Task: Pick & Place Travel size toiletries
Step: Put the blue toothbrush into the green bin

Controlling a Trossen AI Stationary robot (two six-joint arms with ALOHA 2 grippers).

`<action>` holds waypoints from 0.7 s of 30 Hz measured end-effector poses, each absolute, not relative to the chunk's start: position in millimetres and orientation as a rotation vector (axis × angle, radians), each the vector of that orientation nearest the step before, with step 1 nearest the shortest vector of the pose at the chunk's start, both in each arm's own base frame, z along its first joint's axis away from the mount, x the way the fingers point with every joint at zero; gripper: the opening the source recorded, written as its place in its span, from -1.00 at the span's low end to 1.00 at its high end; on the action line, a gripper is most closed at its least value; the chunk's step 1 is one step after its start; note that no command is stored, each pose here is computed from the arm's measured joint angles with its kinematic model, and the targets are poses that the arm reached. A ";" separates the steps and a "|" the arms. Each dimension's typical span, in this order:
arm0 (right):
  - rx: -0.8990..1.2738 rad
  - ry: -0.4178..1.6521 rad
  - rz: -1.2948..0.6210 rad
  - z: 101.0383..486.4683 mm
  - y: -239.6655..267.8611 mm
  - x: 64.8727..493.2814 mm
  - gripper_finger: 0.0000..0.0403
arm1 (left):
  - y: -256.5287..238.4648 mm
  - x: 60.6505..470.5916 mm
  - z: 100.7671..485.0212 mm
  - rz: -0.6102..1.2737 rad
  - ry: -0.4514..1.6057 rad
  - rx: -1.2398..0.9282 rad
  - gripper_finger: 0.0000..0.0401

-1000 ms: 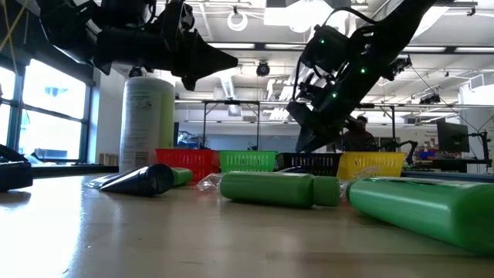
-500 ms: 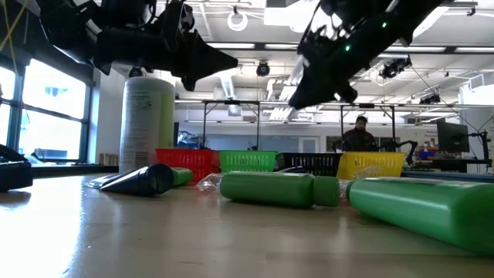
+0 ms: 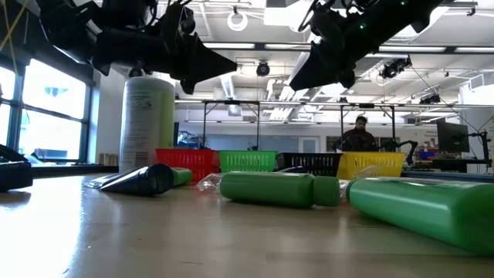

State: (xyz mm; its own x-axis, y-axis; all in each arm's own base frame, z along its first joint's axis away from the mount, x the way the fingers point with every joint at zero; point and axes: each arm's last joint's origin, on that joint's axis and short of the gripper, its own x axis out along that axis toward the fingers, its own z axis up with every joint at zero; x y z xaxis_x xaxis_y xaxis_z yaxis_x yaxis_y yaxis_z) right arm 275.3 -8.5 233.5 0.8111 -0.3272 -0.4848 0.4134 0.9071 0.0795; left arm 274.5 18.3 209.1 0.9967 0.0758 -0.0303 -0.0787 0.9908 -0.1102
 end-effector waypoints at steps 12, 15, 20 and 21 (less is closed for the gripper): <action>0.158 0.556 -0.320 227.9 14.6 271.5 -0.79 | 18.3 274.4 207.4 0.078 0.044 -0.111 -0.96; 0.187 0.603 -0.285 224.1 22.1 268.5 -0.79 | 18.3 274.4 206.9 0.079 0.048 -0.111 -0.96; 0.256 0.688 -0.275 217.3 32.5 261.9 -0.79 | 18.3 274.4 206.9 0.079 0.048 -0.111 -0.96; 0.269 0.699 -0.280 216.3 34.3 260.7 -0.79 | 18.3 274.4 206.9 0.079 0.048 -0.111 -0.96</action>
